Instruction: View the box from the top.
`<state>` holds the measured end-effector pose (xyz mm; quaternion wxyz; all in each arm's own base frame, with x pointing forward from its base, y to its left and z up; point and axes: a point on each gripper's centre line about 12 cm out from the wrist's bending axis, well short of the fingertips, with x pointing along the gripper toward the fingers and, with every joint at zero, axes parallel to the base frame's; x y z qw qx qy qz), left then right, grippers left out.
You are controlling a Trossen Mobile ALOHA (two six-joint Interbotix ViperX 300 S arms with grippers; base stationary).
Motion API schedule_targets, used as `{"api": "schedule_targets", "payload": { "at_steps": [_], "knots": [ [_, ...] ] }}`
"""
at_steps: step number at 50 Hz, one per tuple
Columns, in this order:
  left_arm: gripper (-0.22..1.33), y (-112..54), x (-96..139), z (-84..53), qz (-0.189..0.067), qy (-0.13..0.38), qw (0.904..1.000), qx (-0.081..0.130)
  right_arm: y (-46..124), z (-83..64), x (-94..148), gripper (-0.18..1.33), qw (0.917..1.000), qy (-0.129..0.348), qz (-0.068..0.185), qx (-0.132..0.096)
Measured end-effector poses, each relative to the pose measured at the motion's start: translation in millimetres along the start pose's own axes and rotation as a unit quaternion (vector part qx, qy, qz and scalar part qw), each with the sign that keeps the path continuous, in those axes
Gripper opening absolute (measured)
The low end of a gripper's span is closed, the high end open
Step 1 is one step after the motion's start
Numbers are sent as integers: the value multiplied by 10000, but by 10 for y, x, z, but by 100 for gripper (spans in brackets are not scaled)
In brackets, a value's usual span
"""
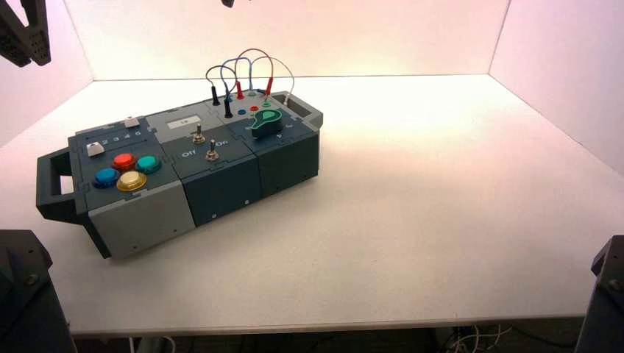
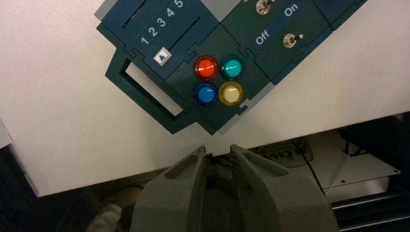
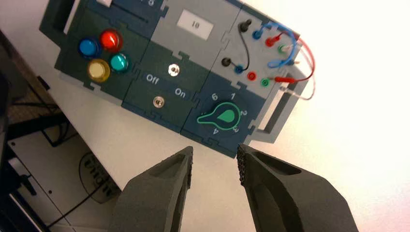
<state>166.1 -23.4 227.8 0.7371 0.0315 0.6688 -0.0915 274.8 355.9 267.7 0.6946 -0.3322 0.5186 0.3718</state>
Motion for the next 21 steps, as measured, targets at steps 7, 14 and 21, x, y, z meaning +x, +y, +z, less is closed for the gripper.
{"api": "schedule_targets", "payload": {
  "at_steps": [7, 14, 21],
  "knots": [
    [60, -2, 11, -9, -8, 7, 10000, 27, 11, -8, 24, 97, 10000, 21, 12, -7],
    [60, 0, 53, -36, -15, 83, 10000, 51, 4, 0, 53, 97, 10000, 22, 11, 7],
    [60, 0, 74, -48, -17, 106, 9999, 56, 2, 24, 68, 97, 10000, -62, 1, -1]
  ]
}}
